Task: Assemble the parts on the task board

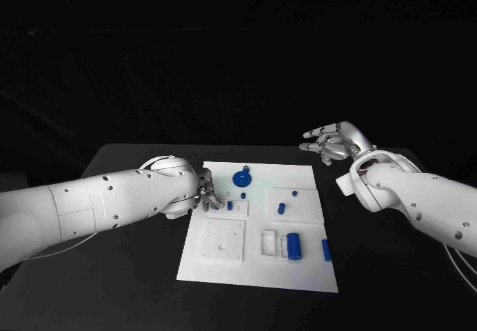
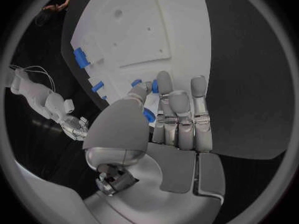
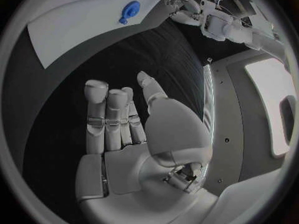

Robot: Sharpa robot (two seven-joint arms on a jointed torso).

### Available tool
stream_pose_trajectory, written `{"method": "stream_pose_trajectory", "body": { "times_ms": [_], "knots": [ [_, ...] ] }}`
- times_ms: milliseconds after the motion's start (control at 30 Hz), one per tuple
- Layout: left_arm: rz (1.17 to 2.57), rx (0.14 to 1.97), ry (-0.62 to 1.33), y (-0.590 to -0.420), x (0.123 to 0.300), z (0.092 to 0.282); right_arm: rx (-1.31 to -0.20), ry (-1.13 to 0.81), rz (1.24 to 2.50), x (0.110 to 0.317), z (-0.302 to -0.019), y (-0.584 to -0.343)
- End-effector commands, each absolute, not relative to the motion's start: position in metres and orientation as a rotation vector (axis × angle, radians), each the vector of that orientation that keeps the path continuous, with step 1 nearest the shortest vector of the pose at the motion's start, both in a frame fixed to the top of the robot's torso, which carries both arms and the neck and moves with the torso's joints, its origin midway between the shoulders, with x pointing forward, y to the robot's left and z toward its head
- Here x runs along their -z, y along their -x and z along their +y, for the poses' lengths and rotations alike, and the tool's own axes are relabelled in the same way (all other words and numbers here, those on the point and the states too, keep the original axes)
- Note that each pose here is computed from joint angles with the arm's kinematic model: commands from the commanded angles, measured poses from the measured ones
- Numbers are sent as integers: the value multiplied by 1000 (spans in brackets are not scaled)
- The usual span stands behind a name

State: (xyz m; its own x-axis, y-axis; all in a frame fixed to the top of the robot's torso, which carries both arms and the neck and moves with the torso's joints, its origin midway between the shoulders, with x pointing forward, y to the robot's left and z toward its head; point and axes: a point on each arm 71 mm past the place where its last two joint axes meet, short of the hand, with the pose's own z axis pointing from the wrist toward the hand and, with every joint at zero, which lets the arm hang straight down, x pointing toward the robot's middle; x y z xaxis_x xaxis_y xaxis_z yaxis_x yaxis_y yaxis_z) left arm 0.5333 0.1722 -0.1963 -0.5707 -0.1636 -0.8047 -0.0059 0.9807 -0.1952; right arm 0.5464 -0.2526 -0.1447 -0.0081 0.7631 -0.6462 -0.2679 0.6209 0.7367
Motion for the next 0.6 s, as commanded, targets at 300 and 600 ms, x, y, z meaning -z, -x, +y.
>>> {"method": "stream_pose_trajectory", "body": {
  "times_ms": [300, 600],
  "knots": [
    [2191, 156, 120, -532, 204, 179, -874, -456, 1354, 146, -251, -546],
    [2187, 157, 129, -532, 204, 179, -875, -456, 1355, 147, -250, -546]
  ]
}}
